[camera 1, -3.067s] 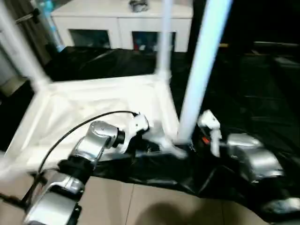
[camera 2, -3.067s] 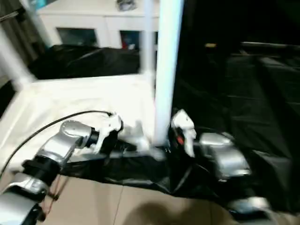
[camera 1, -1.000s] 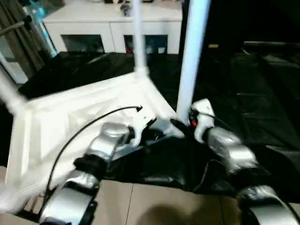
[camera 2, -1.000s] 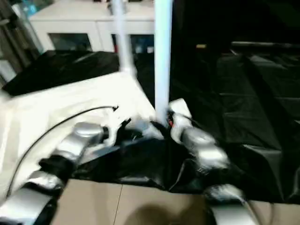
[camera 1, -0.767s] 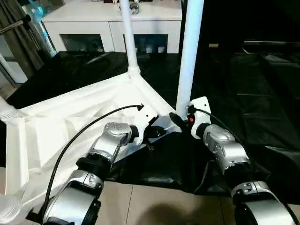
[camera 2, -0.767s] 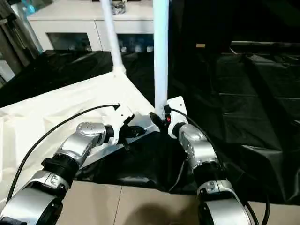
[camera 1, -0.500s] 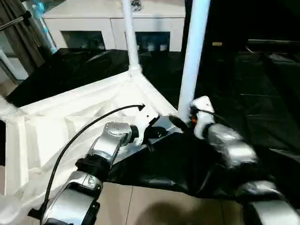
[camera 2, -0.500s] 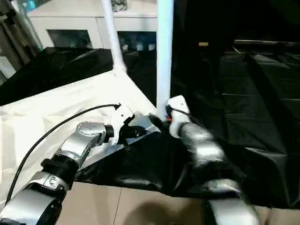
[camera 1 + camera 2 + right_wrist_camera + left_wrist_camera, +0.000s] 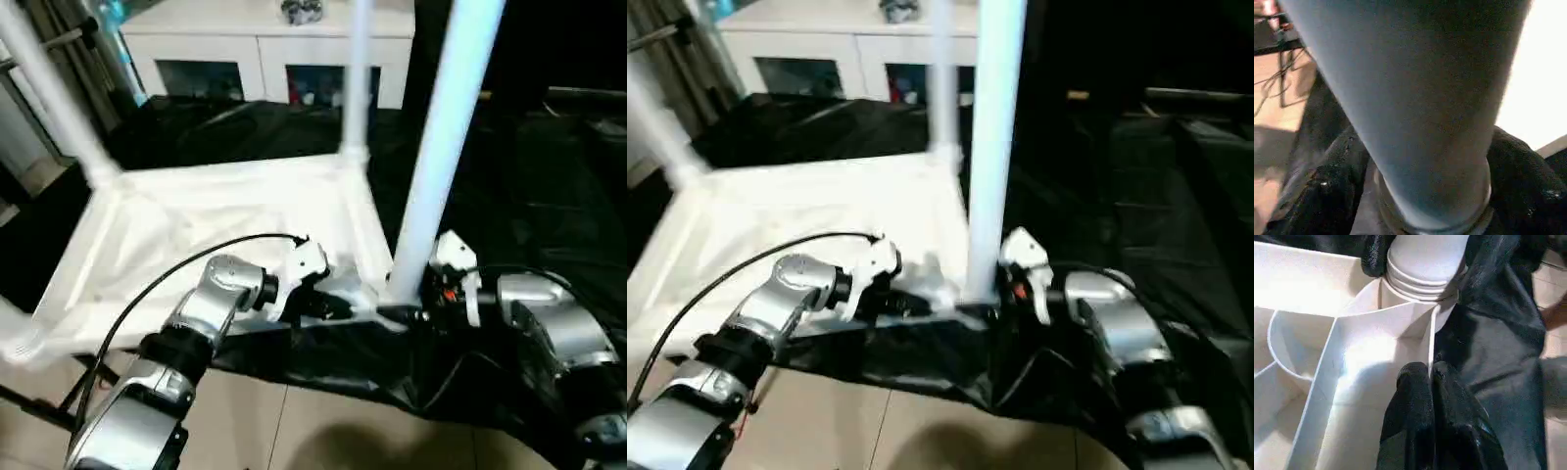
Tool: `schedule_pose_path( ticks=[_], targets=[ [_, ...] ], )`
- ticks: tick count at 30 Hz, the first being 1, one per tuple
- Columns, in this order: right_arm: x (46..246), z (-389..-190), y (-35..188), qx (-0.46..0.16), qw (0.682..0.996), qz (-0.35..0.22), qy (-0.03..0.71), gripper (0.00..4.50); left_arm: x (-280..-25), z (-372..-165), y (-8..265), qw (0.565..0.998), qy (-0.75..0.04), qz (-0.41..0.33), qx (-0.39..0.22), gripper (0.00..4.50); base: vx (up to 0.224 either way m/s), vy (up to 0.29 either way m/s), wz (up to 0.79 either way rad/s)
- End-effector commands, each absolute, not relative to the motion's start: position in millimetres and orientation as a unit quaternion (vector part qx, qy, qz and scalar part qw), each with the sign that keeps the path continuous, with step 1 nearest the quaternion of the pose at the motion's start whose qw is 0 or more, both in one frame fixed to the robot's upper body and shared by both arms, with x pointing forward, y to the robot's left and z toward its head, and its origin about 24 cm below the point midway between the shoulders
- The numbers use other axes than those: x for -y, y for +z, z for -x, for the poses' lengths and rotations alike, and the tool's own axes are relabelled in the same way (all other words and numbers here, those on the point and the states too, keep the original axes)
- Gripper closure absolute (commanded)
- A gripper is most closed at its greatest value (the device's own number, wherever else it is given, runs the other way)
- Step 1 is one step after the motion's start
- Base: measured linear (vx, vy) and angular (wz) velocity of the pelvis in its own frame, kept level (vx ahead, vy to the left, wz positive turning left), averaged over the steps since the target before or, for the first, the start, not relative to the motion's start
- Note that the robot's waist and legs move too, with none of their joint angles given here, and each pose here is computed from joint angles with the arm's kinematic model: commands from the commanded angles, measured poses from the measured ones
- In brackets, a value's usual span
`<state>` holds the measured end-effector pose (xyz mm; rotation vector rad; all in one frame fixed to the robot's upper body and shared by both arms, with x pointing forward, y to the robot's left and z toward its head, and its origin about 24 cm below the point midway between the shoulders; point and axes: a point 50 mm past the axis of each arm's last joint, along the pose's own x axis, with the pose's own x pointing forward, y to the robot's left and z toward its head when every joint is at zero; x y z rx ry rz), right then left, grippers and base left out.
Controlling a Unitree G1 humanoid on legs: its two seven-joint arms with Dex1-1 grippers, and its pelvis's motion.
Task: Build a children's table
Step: Rotate leg to tighten
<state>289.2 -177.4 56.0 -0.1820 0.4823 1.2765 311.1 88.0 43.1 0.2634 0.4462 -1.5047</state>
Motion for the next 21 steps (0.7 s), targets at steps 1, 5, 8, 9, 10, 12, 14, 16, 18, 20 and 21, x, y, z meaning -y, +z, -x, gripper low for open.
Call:
schedule_pose_path(
  ticks=[1,5,8,9,10,12,14,16,18,20,21],
  targets=[
    [150.0,-270.5,46,-0.235,0.698,0.059,0.674,1.23,-81,-318,58,0.708,-0.674,-0.127,-0.165,4.5,0.0,0.0,0.0],
    [151.5,-268.3,47,-0.243,0.689,0.062,0.68,1.46,-86,-316,58,0.696,-0.685,-0.131,-0.172,4.5,0.0,0.0,0.0],
    [151.1,-266.5,47,-0.249,0.683,0.062,0.684,1.69,-89,-315,57,0.691,-0.689,-0.132,-0.176,4.5,0.0,0.0,0.0],
    [149.3,-264.9,45,-0.25,0.682,0.06,0.684,1.72,-89,-315,57,0.691,-0.688,-0.131,-0.176,4.5,0.0,0.0,0.0],
    [148.4,-264.4,44,-0.25,0.683,0.058,0.684,1.72,-89,-315,57,0.692,-0.688,-0.131,-0.177,4.5,0.0,0.0,0.0],
    [146.7,-263.0,42,-0.251,0.683,0.054,0.683,1.74,-88,-315,56,0.695,-0.685,-0.129,-0.177,4.5,0.0,0.0,0.0],
    [143.0,-263.5,36,-0.249,0.699,0.041,0.669,1.74,-86,-315,54,0.704,-0.676,-0.122,-0.178,4.5,0.0,0.0,0.0],
    [137.0,-268.7,27,-0.249,0.738,0.031,0.627,1.75,-80,-318,53,0.727,-0.656,-0.108,-0.173,4.5,0.0,0.0,0.0],
    [129.2,-275.4,17,-0.244,0.778,0.026,0.578,1.76,-73,-320,53,0.744,-0.638,-0.097,-0.169,4.5,0.0,0.0,0.0],
    [126.1,-280.7,12,-0.245,0.803,0.026,0.542,1.76,-70,-321,52,0.75,-0.632,-0.095,-0.169,4.5,0.0,0.0,0.0],
    [121.6,-290.3,3,-0.25,0.842,0.02,0.477,1.76,-64,-322,51,0.759,-0.621,-0.094,-0.17,4.5,0.0,0.0,0.0]
  ],
)
